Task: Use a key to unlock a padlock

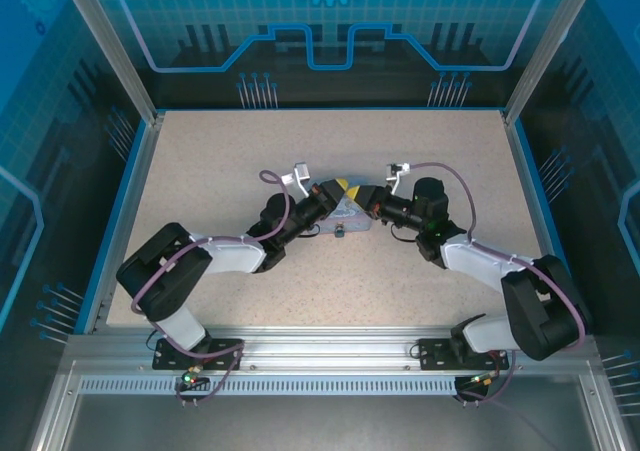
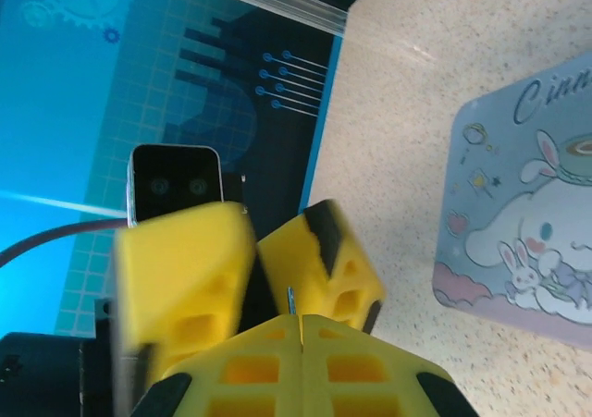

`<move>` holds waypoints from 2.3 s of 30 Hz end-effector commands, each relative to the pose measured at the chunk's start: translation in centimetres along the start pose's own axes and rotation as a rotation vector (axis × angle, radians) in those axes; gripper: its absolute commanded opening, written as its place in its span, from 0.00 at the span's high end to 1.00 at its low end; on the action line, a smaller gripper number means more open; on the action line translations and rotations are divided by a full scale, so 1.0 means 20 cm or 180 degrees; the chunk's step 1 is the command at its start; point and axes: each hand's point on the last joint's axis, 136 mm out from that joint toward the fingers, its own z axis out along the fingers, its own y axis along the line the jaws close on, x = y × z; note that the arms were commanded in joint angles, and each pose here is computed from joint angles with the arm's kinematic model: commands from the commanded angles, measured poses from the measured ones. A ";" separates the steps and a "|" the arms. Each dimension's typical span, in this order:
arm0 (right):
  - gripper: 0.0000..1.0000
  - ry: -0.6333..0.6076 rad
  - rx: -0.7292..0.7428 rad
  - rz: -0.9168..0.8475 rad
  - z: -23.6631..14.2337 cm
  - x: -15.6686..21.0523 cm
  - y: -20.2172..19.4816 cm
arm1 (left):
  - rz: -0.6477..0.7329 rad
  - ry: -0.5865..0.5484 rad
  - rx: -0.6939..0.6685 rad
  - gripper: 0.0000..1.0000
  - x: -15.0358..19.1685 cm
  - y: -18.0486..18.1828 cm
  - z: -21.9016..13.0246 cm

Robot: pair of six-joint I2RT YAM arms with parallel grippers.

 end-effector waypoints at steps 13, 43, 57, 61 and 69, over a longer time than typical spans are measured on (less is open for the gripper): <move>1.00 0.0190 0.1652 -0.2565 -0.07 0.10 -0.04 | 0.0045 0.1119 -0.1518 0.30 0.05 0.00 -0.19; 1.00 0.0088 0.1731 -0.3218 0.00 0.15 0.02 | -0.0447 0.1406 -0.1845 0.38 0.13 0.06 -0.14; 1.00 0.0130 0.1727 -0.3217 0.03 0.17 0.01 | -0.0428 0.1471 -0.1813 0.62 0.18 0.06 -0.09; 1.00 0.0136 0.1723 -0.3220 0.03 0.17 0.01 | -0.0431 0.1479 -0.1813 0.69 0.19 0.06 -0.09; 1.00 0.0124 0.1725 -0.3212 0.03 0.16 0.02 | -0.0434 0.1503 -0.1806 0.83 0.21 0.07 -0.08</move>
